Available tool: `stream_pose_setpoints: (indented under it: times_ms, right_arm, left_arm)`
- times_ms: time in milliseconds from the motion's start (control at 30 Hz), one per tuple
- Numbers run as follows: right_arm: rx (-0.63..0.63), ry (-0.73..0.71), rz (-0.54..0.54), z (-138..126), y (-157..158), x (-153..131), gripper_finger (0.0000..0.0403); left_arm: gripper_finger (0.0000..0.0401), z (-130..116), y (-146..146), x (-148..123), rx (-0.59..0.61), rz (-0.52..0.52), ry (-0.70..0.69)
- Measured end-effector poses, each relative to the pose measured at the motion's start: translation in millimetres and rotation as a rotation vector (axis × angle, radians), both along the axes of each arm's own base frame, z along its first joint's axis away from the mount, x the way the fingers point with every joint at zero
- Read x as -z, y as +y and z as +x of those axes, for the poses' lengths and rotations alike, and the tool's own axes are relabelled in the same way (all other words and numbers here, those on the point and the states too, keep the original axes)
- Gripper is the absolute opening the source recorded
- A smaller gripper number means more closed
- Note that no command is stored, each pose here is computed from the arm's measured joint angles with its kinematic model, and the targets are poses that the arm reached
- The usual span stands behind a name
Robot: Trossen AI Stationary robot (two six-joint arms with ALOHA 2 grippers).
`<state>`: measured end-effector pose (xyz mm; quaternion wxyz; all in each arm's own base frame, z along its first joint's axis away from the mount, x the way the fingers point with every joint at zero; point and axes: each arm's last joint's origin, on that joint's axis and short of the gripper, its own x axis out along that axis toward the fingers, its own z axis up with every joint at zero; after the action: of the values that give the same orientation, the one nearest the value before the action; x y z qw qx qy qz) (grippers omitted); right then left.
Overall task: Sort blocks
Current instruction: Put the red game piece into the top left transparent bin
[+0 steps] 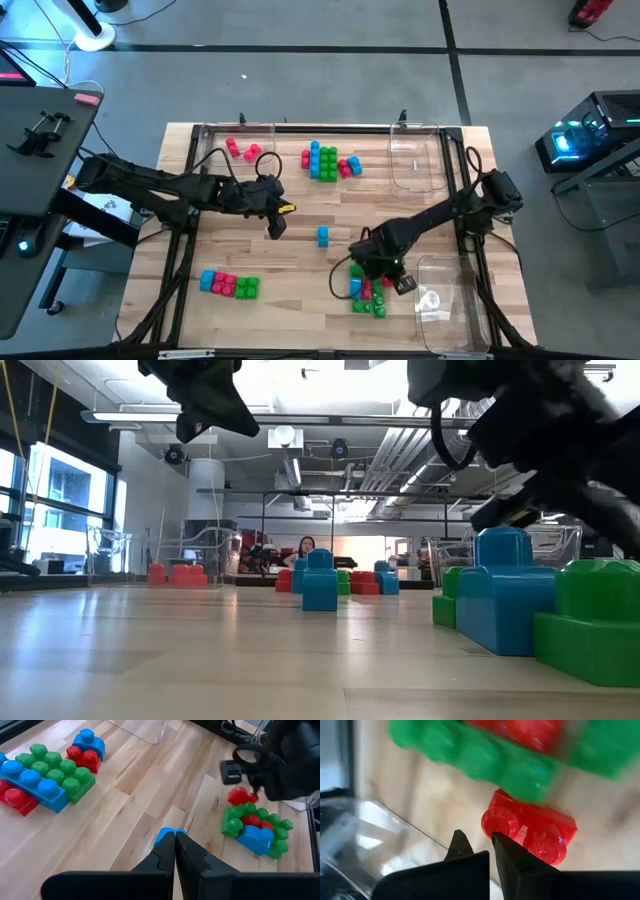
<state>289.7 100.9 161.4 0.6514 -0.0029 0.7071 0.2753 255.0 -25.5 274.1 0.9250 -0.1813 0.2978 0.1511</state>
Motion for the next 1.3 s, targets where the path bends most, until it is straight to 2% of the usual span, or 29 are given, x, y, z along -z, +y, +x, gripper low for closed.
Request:
stream_pose_setpoints:
  times_ms: [233,367,500,600,667,833,1067,1167,1300]
  right_arm:
    - [0.014,-0.062,-0.202,-3.9,-36.7,-17.9,0.0000]
    - [0.030,-0.120,-0.283,0.0,-54.5,-22.4,0.0000]
    - [0.083,-0.161,-0.308,8.7,-63.0,-31.3,0.0000]
    - [0.083,-0.179,-0.299,9.0,-61.7,-52.5,0.0000]
    - [0.130,-0.192,-0.296,6.3,-59.9,-70.6,0.0000]
    - [0.491,-0.157,-0.295,-7.4,-62.2,-95.0,0.0000]
    - [1.140,-0.066,-0.445,-18.1,-73.1,-81.3,0.0007]
    - [1.280,-0.021,-0.453,-20.7,-77.5,-74.2,0.0035]
    - [1.447,0.009,-0.436,-21.3,-81.6,-64.7,0.0103]
  left_arm:
    - [0.0000,-0.2,0.0,0.3,0.002,0.003,0.004]
    - [0.0000,-0.4,0.0,0.5,0.002,0.003,0.007]
    - [0.0000,-0.4,0.0,0.4,0.002,0.003,0.007]
    - [0.0000,-0.4,0.0,0.5,0.002,0.003,0.008]
    - [0.0000,-0.5,0.1,0.5,0.002,0.007,0.010]
    - [0.0000,-0.8,0.8,0.8,-0.014,0.025,0.013]
    - [0.0000,2.8,1.3,-7.4,-0.028,0.055,-0.044]
    - [0.0000,4.6,1.0,-16.1,0.005,0.097,-0.060]
    - [0.0000,6.3,2.3,-26.8,0.051,0.169,-0.072]
